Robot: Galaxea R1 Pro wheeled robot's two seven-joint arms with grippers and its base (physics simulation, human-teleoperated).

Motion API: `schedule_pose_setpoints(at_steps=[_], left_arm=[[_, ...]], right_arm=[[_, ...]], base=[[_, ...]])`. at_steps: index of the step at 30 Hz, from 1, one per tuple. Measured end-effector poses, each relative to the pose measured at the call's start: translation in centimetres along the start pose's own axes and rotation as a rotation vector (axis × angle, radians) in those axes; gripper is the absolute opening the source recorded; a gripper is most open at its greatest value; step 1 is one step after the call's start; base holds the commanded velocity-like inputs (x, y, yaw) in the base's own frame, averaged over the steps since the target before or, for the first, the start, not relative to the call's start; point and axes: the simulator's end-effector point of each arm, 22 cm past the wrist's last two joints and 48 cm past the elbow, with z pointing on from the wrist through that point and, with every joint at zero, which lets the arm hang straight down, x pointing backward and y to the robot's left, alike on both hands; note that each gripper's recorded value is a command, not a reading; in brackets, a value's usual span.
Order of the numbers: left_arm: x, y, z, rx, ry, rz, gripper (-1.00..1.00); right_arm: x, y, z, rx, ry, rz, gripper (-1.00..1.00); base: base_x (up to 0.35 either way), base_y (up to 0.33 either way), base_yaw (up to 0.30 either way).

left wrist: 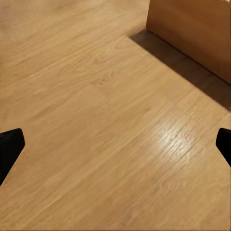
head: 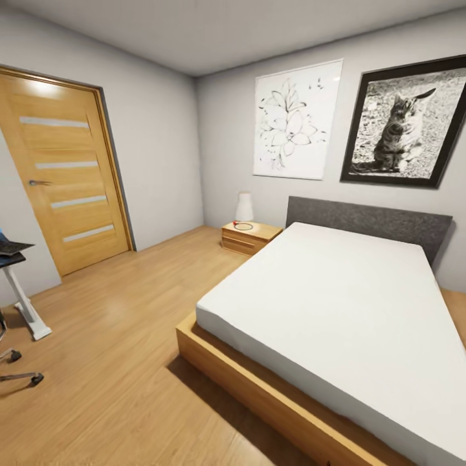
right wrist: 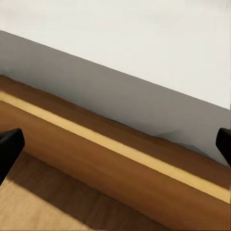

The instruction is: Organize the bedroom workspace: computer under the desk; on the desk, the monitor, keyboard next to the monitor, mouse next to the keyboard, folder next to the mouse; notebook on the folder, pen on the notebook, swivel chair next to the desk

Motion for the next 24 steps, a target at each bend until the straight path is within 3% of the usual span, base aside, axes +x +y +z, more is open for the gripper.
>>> schedule_pose_setpoints(at_steps=[3, 6, 24], left_arm=[[-1.0, 0.0, -0.9, 0.001, -0.074, 0.008, 1.00], [-0.1, 0.1, -1.6, 0.001, -0.055, 0.013, 1.00], [0.6, 0.2, -2.0, 0.000, -0.036, 0.015, 1.00]], right_arm=[[-2.0, 0.9, -0.4, -0.005, -0.098, 0.029, 1.00], [-2.9, 1.8, -0.8, -0.008, -0.141, 0.050, 1.00], [-2.7, 2.4, -1.0, -0.011, -0.135, 0.059, 1.00]], base=[[0.000, 0.000, 0.282], [0.000, 0.000, 0.279], [0.000, 0.000, 0.278]])
